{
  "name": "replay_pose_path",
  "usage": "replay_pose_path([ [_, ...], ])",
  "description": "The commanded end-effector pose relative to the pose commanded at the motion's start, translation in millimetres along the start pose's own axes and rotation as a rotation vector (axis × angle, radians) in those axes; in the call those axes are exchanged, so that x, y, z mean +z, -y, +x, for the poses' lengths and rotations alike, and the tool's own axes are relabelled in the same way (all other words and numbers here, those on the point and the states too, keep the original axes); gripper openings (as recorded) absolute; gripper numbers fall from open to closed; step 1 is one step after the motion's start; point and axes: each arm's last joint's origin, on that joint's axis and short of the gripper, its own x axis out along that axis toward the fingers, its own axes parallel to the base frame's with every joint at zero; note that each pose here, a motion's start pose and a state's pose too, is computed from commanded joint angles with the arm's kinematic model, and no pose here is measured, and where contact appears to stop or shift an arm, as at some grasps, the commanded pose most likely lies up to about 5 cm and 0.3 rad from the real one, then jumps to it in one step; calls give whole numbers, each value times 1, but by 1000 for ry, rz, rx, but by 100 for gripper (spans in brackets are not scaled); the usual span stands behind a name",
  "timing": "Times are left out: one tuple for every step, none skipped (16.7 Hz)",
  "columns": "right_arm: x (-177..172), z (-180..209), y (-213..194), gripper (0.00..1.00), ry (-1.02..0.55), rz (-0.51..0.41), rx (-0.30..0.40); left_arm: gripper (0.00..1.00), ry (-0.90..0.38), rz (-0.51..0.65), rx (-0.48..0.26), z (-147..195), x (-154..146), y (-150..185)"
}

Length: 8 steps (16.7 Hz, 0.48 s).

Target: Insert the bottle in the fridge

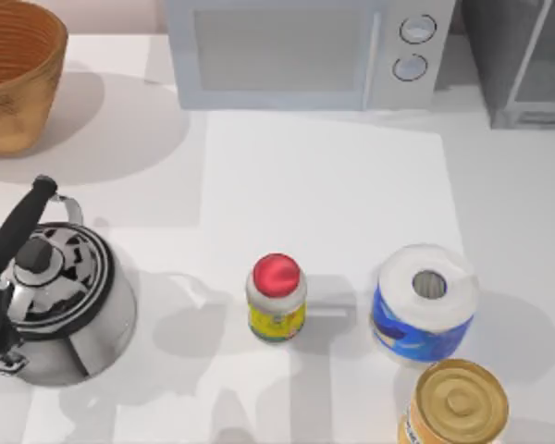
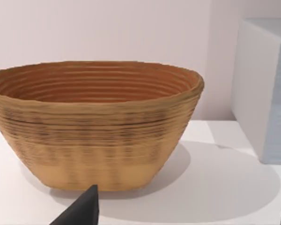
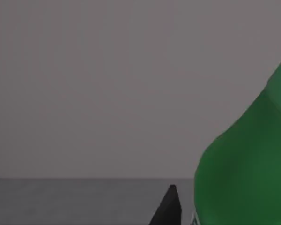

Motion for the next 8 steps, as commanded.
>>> replay_pose_path([
  [0, 0, 0, 1, 0, 0, 0, 100, 0, 0, 0, 0, 0, 0],
  [0, 0, 0, 1, 0, 0, 0, 100, 0, 0, 0, 0, 0, 0],
  [0, 0, 0, 1, 0, 0, 0, 100, 0, 0, 0, 0, 0, 0],
  [0, 0, 0, 8, 0, 0, 0, 100, 0, 0, 0, 0, 0, 0],
  [0, 0, 0, 16, 0, 0, 0, 100, 0, 0, 0, 0, 0, 0],
  [0, 0, 0, 23, 0, 0, 0, 100, 0, 0, 0, 0, 0, 0],
  [0, 0, 0, 31, 0, 0, 0, 100, 0, 0, 0, 0, 0, 0],
  [0, 0, 0, 38, 0, 0, 0, 100, 0, 0, 0, 0, 0, 0],
])
